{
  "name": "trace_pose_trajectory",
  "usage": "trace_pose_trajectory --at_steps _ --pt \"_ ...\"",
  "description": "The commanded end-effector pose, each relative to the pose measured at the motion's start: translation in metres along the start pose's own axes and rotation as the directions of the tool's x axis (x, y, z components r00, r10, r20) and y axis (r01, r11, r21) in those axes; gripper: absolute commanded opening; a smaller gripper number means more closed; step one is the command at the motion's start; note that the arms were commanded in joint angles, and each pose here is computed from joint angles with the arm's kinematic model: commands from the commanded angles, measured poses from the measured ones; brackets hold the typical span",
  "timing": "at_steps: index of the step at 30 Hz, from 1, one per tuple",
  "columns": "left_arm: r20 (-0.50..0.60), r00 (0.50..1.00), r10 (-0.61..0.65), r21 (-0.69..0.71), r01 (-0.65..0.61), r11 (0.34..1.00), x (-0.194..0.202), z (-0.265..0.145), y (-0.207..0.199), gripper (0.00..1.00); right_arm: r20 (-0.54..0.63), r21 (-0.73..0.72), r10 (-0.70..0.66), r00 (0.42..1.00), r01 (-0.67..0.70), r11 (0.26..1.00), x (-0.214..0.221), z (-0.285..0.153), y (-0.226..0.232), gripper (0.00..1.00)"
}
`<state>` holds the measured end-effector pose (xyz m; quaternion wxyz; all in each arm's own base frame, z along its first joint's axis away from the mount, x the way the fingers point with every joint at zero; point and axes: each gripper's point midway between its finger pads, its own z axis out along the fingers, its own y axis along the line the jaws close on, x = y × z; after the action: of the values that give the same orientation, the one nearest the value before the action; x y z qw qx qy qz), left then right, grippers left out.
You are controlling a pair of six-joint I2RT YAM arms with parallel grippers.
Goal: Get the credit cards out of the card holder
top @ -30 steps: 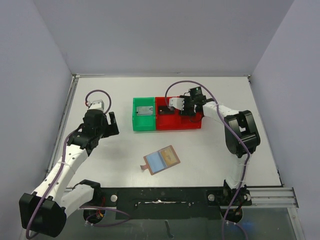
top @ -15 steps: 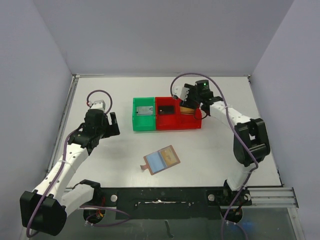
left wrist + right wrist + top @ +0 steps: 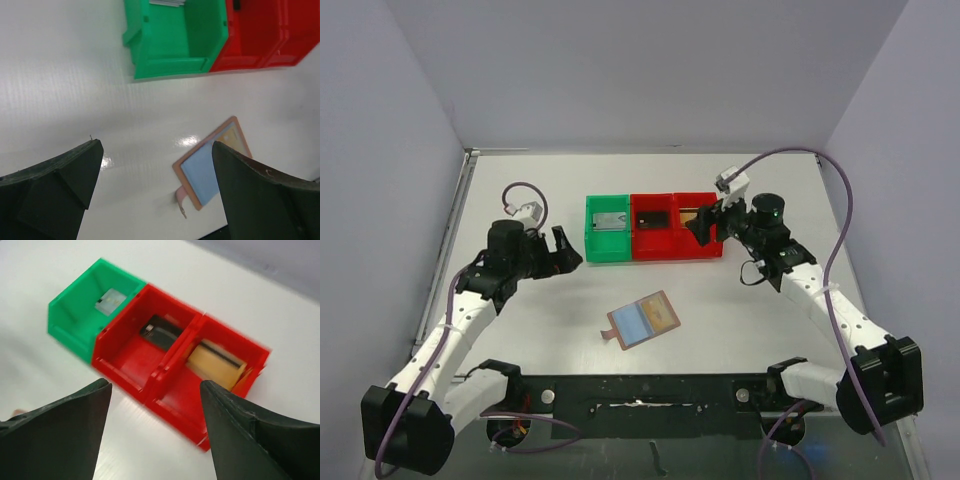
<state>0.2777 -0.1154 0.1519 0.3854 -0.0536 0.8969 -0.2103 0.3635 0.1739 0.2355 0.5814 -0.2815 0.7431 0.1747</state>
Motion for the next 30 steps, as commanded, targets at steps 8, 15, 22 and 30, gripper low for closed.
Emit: trace_pose_trajectory --at_steps 8,15,22,30 --pt "-0.084 0.973 -0.214 0.432 0.229 0.872 0.01 -0.018 -0.092 0.92 -0.135 -0.107 0.733 0.666 -0.745 0.658 0.06 -0.029 0.056 0.99" --pt "-0.191 0.948 -0.256 0.428 0.315 0.847 0.054 -0.011 -0.127 0.9 -0.236 -0.162 0.75 0.618 -0.786 0.597 0.075 -0.027 0.098 0.98" --pt "-0.271 0.923 -0.273 0.411 0.368 0.834 0.085 0.002 -0.147 0.78 -0.307 0.14 0.776 0.55 -0.781 0.609 0.132 -0.022 0.101 0.87" --pt "-0.3 0.904 -0.305 0.349 0.401 0.847 0.098 0.017 -0.146 0.73 -0.411 0.148 0.763 0.499 -0.79 0.596 0.159 -0.021 0.141 0.46"
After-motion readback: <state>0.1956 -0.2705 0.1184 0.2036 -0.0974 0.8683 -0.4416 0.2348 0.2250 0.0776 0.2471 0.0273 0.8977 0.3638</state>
